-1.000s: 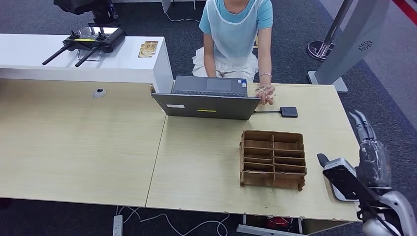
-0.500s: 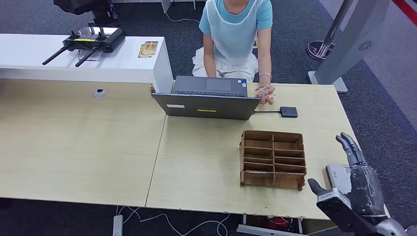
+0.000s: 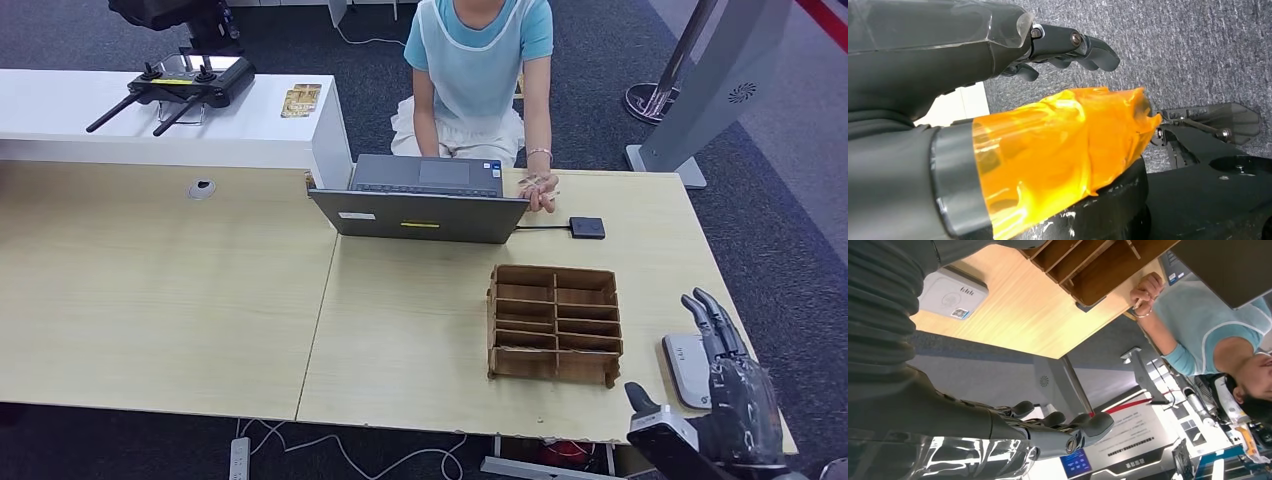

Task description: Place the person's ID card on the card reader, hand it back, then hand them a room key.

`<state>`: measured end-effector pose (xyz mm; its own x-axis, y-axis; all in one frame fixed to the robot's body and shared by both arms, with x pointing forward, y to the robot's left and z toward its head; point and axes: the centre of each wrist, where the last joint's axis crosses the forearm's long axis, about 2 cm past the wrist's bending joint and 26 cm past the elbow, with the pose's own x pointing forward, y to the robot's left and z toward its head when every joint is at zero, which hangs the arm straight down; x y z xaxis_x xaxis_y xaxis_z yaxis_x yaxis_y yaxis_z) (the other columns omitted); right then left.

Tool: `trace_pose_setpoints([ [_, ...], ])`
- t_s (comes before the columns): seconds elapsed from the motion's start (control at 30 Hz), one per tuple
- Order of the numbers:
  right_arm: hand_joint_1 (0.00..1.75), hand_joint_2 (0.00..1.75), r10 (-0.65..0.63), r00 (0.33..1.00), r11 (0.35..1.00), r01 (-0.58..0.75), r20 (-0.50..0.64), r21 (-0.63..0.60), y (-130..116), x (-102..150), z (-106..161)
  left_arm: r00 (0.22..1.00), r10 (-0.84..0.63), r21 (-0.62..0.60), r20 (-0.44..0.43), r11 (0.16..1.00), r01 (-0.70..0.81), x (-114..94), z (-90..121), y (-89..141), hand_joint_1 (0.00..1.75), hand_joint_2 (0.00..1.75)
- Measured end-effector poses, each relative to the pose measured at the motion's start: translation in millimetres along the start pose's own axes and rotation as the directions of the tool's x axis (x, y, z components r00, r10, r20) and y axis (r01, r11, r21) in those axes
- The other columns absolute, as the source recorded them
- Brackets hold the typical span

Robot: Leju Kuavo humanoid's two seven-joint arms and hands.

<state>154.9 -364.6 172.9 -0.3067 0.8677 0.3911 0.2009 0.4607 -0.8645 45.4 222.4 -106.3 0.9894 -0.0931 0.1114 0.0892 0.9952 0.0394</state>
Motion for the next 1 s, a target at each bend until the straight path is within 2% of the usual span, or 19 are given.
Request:
trace_pose_setpoints([
  [0.77, 0.0, 1.75, -0.019, 1.0, 1.0, 0.019, 0.013, -0.006, 8.9, 14.0, -5.1, 1.0, -0.004, -0.006, 0.0, 1.0, 0.004, 0.4, 0.3, -2.0, 0.0, 0.0],
  [1.0, 0.0, 1.75, 0.057, 0.998, 0.998, -0.057, 0.009, 0.004, 16.3, 17.6, -23.0, 1.0, 0.007, -0.007, -0.003, 1.0, -0.007, 0.8, 0.3, -1.9, 0.0, 0.0],
])
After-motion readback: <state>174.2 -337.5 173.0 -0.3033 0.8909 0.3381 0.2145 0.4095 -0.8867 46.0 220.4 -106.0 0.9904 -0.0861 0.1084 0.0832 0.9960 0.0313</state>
